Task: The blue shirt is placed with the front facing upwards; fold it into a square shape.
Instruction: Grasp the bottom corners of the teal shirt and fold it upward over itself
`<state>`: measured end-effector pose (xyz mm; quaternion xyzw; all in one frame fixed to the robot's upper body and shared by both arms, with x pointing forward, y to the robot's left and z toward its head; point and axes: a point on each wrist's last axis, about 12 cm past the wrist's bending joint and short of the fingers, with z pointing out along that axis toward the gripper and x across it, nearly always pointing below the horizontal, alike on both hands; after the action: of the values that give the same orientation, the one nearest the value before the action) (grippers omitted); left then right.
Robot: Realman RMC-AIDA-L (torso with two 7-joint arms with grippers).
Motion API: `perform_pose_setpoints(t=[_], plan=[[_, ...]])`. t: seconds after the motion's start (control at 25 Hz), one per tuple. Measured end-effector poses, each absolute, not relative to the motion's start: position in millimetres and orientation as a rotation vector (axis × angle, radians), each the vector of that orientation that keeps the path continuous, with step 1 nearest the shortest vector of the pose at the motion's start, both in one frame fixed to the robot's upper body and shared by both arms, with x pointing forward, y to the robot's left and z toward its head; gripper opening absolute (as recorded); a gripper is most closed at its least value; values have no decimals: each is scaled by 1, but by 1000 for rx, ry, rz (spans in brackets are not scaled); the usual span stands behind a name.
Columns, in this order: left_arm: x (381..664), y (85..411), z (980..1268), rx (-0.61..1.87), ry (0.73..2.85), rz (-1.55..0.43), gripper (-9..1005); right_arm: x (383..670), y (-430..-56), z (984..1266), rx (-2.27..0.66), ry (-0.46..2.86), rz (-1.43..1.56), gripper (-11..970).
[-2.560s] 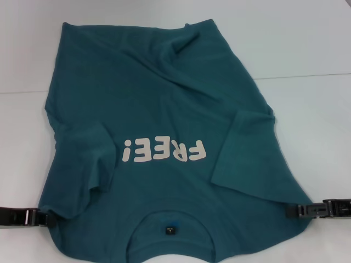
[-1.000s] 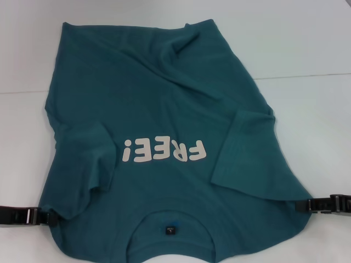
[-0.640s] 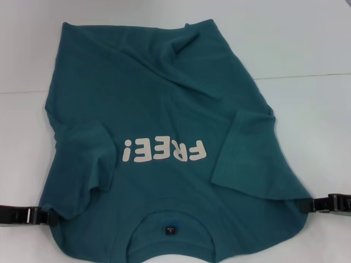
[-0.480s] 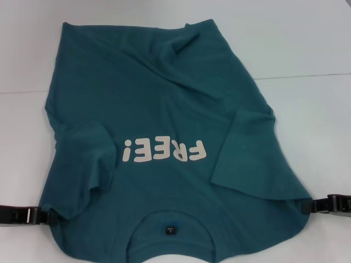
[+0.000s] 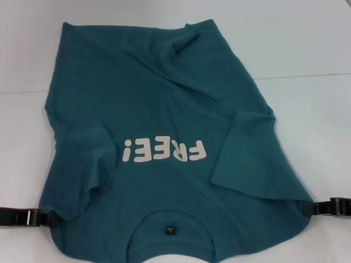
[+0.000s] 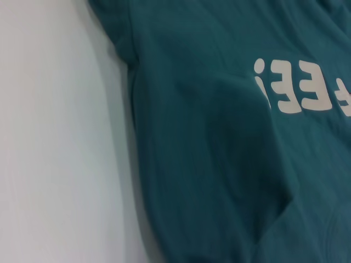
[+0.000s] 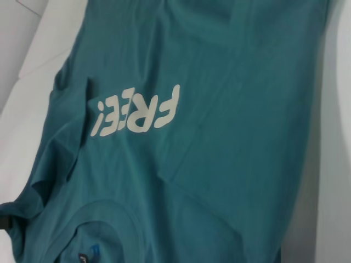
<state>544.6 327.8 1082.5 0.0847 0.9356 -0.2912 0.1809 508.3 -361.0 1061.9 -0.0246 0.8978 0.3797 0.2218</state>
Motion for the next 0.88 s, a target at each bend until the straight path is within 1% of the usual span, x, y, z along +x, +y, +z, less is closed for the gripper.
perform_pose_setpoints(t=[0.36,0.88], plan=[[535,339,1092,215,2642,-926,20,487,-373,1057,-35,2448,1079,4],[513,352,1095,160,2635,-1080,21,452,-407,1058,29,2414,1061,4]])
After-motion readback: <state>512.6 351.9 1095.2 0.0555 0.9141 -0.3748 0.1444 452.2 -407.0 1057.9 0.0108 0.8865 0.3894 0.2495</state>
